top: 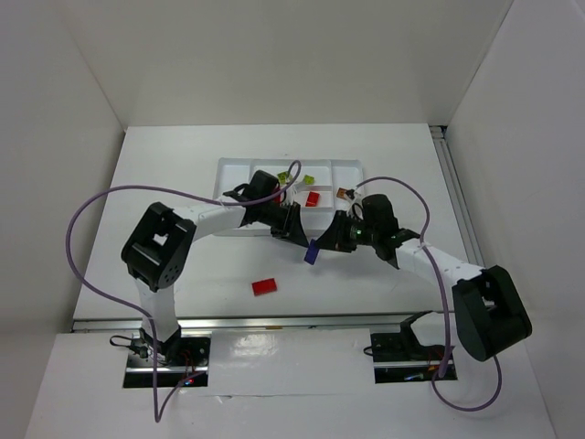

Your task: Sort the legos into containers by color

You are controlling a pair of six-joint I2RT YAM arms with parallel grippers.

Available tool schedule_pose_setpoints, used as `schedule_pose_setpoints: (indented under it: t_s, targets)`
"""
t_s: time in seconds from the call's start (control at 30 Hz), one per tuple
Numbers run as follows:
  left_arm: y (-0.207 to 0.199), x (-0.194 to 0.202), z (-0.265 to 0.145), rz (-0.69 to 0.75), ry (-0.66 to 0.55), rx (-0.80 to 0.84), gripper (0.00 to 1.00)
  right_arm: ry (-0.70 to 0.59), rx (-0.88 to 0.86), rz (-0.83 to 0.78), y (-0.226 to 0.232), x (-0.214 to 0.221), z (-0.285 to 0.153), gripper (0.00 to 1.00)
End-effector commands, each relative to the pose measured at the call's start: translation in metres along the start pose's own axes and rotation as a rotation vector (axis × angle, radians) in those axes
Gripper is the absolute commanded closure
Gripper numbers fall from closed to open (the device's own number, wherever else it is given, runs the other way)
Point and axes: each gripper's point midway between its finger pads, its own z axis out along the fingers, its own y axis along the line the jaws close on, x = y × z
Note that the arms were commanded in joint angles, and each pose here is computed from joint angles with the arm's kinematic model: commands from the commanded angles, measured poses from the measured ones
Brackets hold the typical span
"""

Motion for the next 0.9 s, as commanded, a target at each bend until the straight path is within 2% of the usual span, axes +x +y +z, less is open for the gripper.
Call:
schedule_pose_setpoints:
  t_s: [0.0,0.07,0.27,0.33,0.37,0.47,0.53,0.57,0.63,0.7,0.8,0.87]
  targets:
    - [0.012,0.002,0.008,0.018,-0.004,-0.038,0.78,-0.014,-0.038,-0.032,0.009,-0.004,0.003,1.0]
    - [0.007,-0.001,0.003,0.03,-0.01,-0.045,0.78,-0.016,-0.028,-0.038,0.007,-0.003,0.002,1.0]
    - [0.001,-0.017,-0.031,0.093,-0.091,-0.206,0.77,-0.036,0.004,-0.08,0.01,-0.016,-0.002,1.0]
    - [0.011,-0.012,-0.046,0.063,-0.1,-0.295,0.75,-0.048,0.009,-0.093,0.014,-0.022,-0.004,1.0]
    - [0.004,-0.016,-0.057,0.077,-0.127,-0.313,0.75,-0.04,0.014,-0.087,0.013,-0.02,-0.005,1.0]
    - [0.016,-0.007,-0.082,0.041,-0.152,-0.446,0.7,-0.055,0.017,-0.104,0.016,-0.027,-0.005,1.0]
    - [0.025,-0.001,-0.096,0.016,-0.167,-0.537,0.64,-0.072,0.005,-0.117,0.025,-0.037,-0.007,1.0]
    - [0.027,0.007,-0.104,-0.013,-0.154,-0.576,0.56,-0.08,-0.001,-0.122,0.029,-0.041,-0.008,1.0]
    - [0.026,0.011,-0.12,-0.022,-0.18,-0.627,0.51,-0.088,0.006,-0.132,0.029,-0.048,-0.005,1.0]
    - [0.03,0.012,-0.139,-0.043,-0.215,-0.698,0.37,-0.098,-0.001,-0.139,0.036,-0.06,-0.001,1.0]
    - [0.033,0.026,-0.159,-0.055,-0.212,-0.78,0.29,-0.154,0.011,-0.158,0.044,-0.086,0.003,1.0]
    - [0.039,0.043,-0.166,-0.096,-0.171,-0.826,0.29,-0.199,0.045,-0.163,0.044,-0.106,0.008,1.0]
